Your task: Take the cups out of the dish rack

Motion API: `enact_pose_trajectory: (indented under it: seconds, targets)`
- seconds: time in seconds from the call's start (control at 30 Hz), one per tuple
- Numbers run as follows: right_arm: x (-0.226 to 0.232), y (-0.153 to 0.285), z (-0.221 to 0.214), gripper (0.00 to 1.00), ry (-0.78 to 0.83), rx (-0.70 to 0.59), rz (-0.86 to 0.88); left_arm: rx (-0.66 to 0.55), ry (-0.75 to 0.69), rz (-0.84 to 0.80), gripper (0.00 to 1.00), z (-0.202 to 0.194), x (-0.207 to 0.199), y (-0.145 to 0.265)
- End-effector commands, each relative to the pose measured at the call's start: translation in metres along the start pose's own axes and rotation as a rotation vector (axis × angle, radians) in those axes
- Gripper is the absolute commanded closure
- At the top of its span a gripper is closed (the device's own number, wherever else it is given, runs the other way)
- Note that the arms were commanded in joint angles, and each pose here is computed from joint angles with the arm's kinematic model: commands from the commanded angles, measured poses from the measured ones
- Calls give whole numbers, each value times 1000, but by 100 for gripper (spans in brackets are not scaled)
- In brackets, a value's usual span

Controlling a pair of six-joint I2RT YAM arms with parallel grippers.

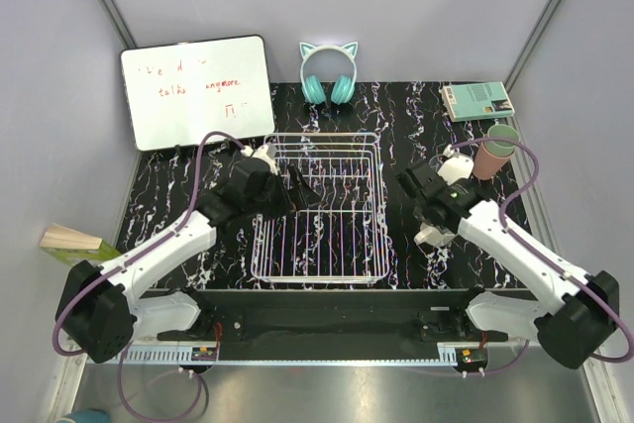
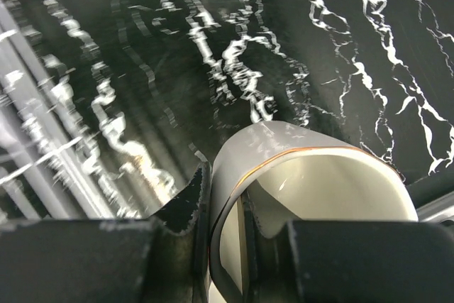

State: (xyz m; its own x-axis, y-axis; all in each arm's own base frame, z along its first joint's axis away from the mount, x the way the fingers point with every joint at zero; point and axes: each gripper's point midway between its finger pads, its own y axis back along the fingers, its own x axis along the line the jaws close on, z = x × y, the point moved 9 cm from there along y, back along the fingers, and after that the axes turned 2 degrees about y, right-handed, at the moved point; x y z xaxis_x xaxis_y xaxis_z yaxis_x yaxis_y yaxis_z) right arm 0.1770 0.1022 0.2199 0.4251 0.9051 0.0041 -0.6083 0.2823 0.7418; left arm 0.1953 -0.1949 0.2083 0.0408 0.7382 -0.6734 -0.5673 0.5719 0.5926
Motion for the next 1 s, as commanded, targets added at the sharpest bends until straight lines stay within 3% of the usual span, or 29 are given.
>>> enact_pose_trajectory:
  seconds: [0.0,0.4,0.97]
  targets:
    - [6,-25,13,100,-88,-53,-35,-17,-10,21,1,-2,7,2]
    - [24,-86,45,100,-115,6,-70,-30,-27,29,1,-3,10,5]
    - [21,-135,31,100,-89,83,-104,-23,-36,52,1,-4,14,1]
